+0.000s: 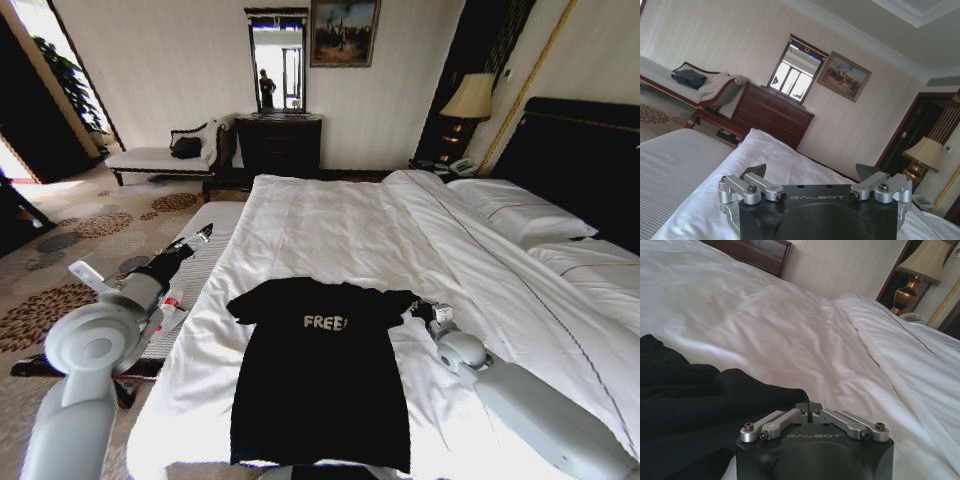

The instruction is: Fold the clothes on the bed.

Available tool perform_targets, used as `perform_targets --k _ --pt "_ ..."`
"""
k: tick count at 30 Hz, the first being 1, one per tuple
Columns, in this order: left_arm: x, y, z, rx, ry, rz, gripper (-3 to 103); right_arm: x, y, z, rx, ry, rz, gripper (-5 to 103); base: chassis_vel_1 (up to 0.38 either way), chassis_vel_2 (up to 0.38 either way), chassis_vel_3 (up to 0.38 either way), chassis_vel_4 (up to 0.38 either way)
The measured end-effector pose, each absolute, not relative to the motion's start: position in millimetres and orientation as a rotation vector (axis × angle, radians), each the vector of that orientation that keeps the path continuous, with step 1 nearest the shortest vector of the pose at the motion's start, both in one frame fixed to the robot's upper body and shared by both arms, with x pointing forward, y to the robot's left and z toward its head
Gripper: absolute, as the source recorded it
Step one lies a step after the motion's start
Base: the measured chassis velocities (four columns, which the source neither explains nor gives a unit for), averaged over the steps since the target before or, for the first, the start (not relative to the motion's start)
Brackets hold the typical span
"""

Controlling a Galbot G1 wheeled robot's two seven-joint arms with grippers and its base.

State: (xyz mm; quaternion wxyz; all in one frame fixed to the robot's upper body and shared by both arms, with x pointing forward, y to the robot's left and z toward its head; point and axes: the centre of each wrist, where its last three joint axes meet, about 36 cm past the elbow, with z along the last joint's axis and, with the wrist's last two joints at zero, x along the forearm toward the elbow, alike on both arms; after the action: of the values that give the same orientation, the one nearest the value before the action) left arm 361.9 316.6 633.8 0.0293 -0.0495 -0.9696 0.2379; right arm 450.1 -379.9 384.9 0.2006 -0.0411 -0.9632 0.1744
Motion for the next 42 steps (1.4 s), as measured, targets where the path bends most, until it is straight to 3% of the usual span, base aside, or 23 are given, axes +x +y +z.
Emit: perform_targets --k 9,21,24,27,29,30,34,42 --pt "365.6 316.7 630.2 -0.142 -2.983 0.734 100 465.1 -391.3 376.9 -0.222 -2.679 0.503 -3 0.0 0.0 0.0 0.0" --pt "364.7 317.0 626.9 -0.131 -2.976 0.737 100 444.5 -385.3 399.1 -0.344 -2.723 0.472 45 0.0 0.0 0.0 0.0" --pt "365.2 317.6 626.2 -0.127 -2.975 0.738 100 436.4 -380.7 413.6 -0.341 -2.754 0.42 51 0.0 0.0 0.0 0.0" --pt "368.1 319.3 624.5 -0.113 -2.973 0.747 100 408.4 -365.9 431.9 -0.295 -2.736 0.206 68 0.0 0.0 0.0 0.0" --pt "370.4 320.0 624.8 -0.109 -2.976 0.761 100 398.3 -359.4 429.3 -0.264 -2.681 0.103 73 0.0 0.0 0.0 0.0" --pt "370.4 320.0 624.8 -0.109 -2.976 0.761 100 398.3 -359.4 429.3 -0.264 -2.681 0.103 73 0.0 0.0 0.0 0.0" --pt "371.1 323.8 630.6 -0.115 -2.993 0.799 100 405.8 -351.9 419.2 -0.226 -2.557 -0.171 94 0.0 0.0 0.0 0.0" --pt "359.8 324.5 645.1 -0.172 -3.025 0.832 100 422.1 -361.7 403.0 -0.177 -2.482 -0.387 100 0.0 0.0 0.0 0.0"
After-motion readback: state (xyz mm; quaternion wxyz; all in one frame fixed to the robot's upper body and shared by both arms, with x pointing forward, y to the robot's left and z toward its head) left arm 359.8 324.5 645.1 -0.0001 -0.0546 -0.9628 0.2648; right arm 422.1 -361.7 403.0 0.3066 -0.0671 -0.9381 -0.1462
